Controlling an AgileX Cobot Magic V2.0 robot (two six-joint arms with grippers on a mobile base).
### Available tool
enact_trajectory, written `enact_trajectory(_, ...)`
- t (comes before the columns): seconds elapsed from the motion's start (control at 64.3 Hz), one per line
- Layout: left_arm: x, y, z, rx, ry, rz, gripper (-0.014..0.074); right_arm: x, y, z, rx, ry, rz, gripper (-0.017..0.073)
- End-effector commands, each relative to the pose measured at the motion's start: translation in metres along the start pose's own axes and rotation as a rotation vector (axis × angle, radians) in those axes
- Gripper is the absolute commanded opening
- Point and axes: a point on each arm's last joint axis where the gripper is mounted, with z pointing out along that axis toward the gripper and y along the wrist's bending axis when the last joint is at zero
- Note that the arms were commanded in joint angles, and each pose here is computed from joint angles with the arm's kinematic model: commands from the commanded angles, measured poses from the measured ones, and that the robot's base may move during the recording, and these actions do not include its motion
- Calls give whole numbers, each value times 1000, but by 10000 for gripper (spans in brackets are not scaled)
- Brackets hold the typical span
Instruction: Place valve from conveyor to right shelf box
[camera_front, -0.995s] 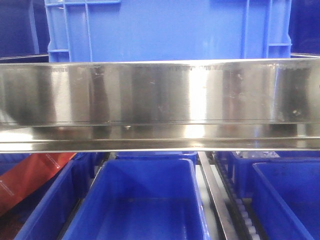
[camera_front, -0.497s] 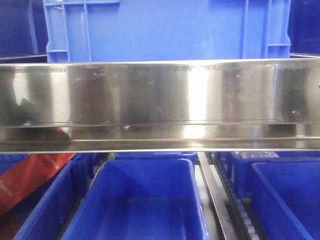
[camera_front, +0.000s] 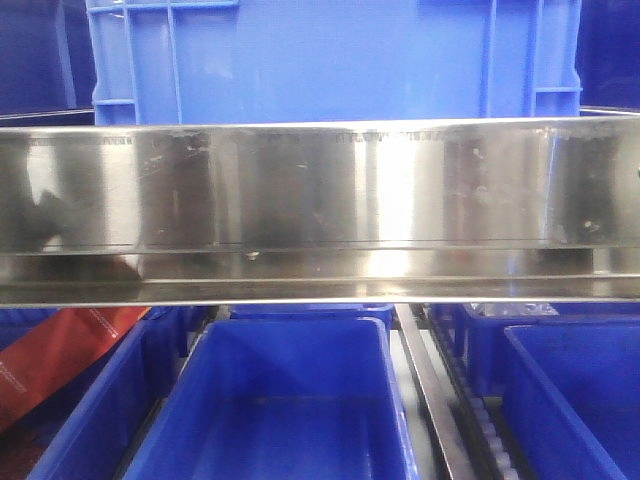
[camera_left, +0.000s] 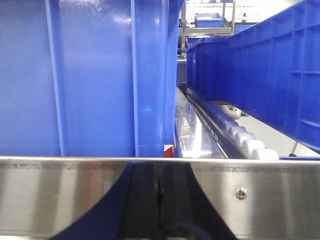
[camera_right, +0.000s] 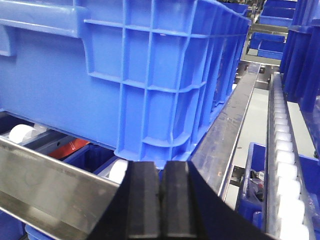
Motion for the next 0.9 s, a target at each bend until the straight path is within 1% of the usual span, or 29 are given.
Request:
enact_trajectory(0.0, -3, 0, -1, -4, -26, -2, -111, -2, 0, -1, 5, -25, -10, -162)
enact_trajectory(0.435, -3, 0, -1, -4, -26, -2, -111, -2, -1, -1, 13, -27, -9, -162)
enact_trajectory(0.544, -3, 0, -1, -4, -26, -2, -111, -2, -8, -6, 85, -34, 15, -162)
enact_trajectory(0.715, -3, 0, -1, -4, -26, -2, -111, 13, -22, -20, 272, -65, 79, -162)
enact_trajectory(0.777, -3, 0, -1, -4, -26, -2, -111, 21, -24, -27, 329, -84, 87, -162)
enact_trajectory(0.886, -3, 0, -1, -4, -26, -2, -111, 38, -25, -34, 385, -109, 86, -162)
